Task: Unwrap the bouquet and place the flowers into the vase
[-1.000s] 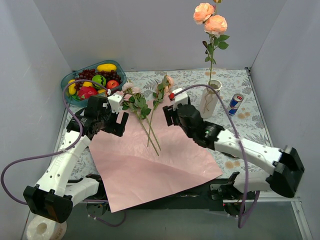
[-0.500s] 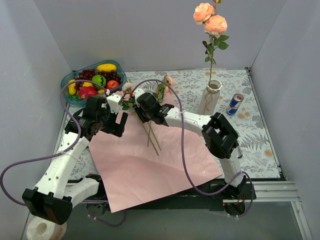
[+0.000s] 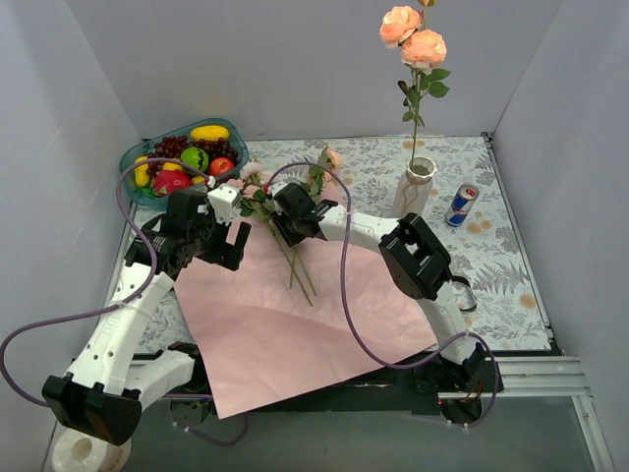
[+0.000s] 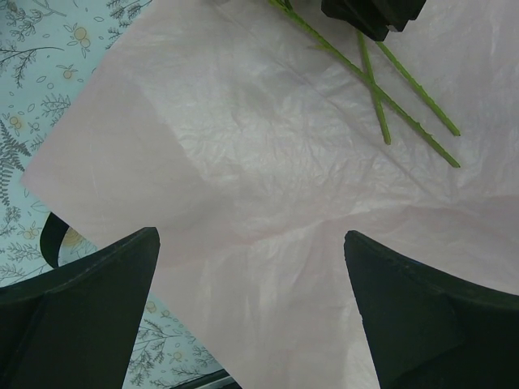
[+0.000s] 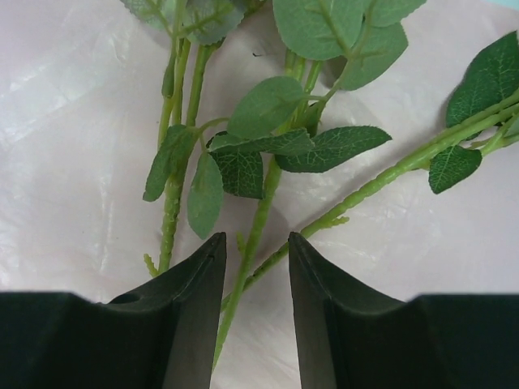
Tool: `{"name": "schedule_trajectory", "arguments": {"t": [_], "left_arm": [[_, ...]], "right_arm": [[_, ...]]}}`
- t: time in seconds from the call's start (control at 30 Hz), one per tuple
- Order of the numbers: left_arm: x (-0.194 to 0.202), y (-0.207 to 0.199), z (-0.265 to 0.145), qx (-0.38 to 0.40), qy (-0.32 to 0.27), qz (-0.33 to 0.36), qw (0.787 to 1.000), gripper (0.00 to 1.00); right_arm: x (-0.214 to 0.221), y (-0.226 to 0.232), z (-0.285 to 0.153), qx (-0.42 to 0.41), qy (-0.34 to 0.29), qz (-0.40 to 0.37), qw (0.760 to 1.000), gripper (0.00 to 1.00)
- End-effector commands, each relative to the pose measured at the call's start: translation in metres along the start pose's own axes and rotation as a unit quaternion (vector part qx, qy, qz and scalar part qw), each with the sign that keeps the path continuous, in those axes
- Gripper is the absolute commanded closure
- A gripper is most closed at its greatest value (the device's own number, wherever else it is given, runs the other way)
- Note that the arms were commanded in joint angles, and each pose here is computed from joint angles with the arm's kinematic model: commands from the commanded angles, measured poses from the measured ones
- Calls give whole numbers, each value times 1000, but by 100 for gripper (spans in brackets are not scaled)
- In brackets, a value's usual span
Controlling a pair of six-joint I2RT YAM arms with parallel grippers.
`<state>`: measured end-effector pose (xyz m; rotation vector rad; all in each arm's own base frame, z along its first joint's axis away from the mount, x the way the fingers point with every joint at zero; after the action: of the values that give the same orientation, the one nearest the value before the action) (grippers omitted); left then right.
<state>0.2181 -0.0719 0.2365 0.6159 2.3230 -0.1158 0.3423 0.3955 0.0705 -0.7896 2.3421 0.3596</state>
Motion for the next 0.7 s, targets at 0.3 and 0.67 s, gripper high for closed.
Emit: {"name": "schedule_trajectory", "arguments": {"t": [0.3,0.67], "left_arm": [[0,2,-4,-5,-11,13,1000,2],[7,1,3,-4,-2,18,1000,2]], "right_arm": [[-27,3,17,-21,-22,-12,999,55],[-32,-11,34,-21,-17,9,1000,61]]}}
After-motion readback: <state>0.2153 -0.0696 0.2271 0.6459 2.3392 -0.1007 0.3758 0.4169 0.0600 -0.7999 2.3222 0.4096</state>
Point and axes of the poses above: each gripper's point midway between its finger pads, its own z axis out along the fingers, its own y axis along the line the jaws close on, x = y × z, the point moved 4 cm from there along -z, back along the fingers, and after that the axes turned 5 degrees about z, right-handed, at the moved point
